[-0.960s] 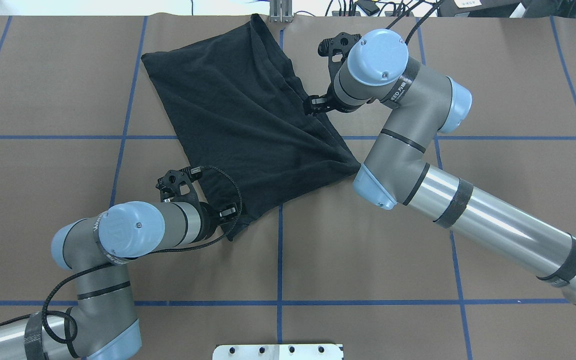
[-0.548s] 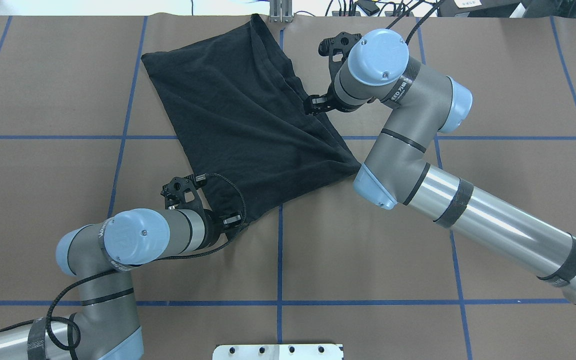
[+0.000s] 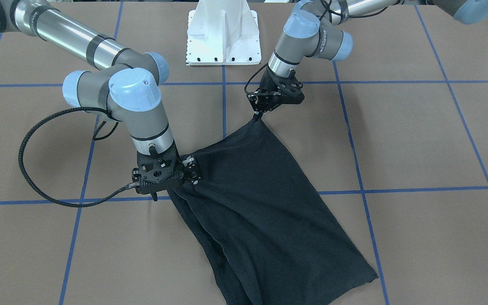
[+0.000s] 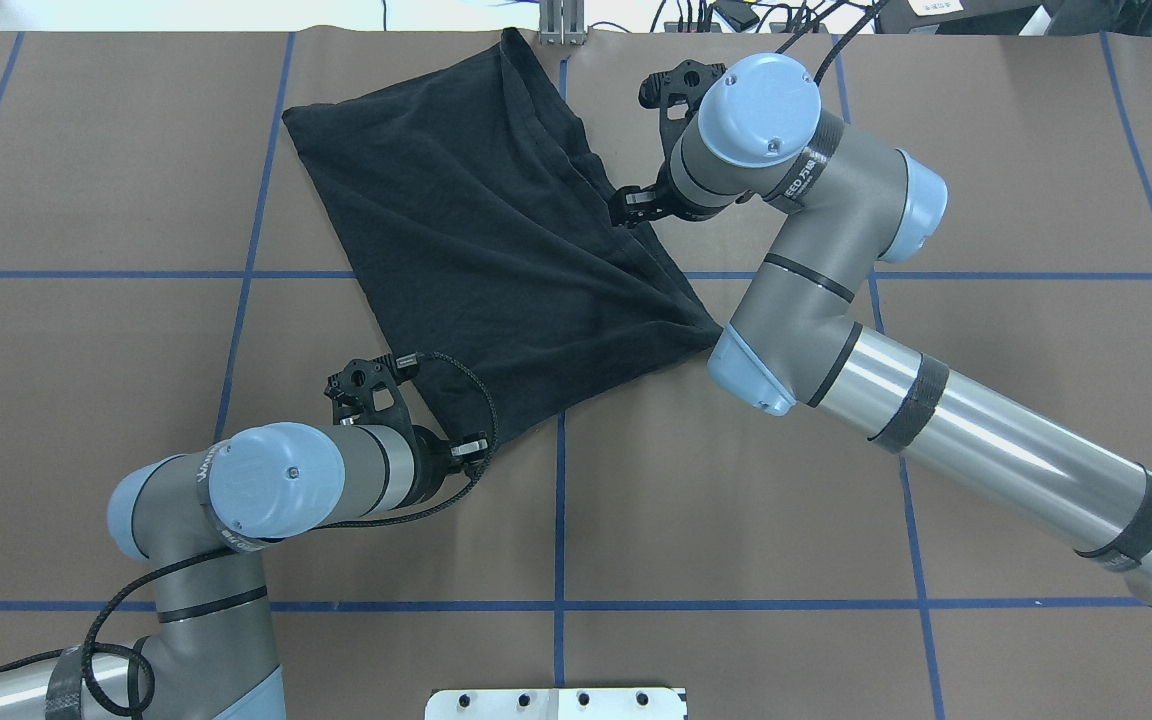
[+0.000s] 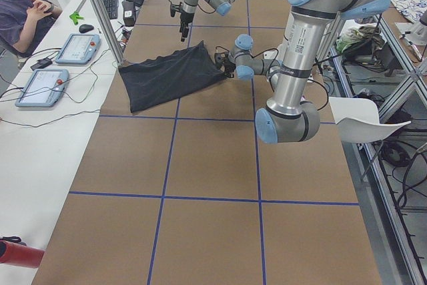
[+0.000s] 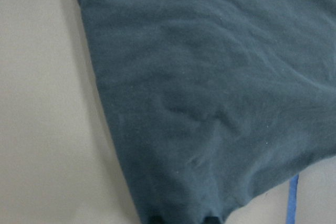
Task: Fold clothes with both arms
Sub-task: 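Pull the near corner toward the robot with the left gripper to square the shirt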
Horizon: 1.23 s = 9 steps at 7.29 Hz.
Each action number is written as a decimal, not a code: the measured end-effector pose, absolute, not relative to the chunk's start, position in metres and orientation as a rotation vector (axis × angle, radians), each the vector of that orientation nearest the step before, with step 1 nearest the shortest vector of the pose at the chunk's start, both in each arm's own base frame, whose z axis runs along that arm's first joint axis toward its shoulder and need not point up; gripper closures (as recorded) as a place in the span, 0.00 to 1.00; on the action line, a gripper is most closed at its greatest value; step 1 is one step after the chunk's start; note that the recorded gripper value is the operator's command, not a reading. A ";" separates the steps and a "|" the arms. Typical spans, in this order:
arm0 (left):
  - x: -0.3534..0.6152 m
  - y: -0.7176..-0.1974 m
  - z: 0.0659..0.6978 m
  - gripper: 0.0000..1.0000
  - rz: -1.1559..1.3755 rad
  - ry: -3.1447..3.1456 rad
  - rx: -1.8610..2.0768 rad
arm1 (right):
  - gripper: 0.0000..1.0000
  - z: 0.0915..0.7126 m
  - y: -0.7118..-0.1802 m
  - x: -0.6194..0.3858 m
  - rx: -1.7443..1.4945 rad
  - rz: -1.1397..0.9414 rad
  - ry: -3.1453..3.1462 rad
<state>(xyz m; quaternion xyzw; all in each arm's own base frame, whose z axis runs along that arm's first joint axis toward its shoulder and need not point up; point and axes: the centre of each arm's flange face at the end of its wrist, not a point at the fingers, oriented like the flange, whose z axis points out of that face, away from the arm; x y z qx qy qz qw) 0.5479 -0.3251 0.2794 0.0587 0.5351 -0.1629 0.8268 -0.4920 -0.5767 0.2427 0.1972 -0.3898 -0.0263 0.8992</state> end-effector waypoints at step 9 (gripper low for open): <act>0.479 -0.198 0.269 1.00 -0.126 1.179 0.049 | 0.00 0.242 -0.577 -0.491 0.406 -0.055 -0.810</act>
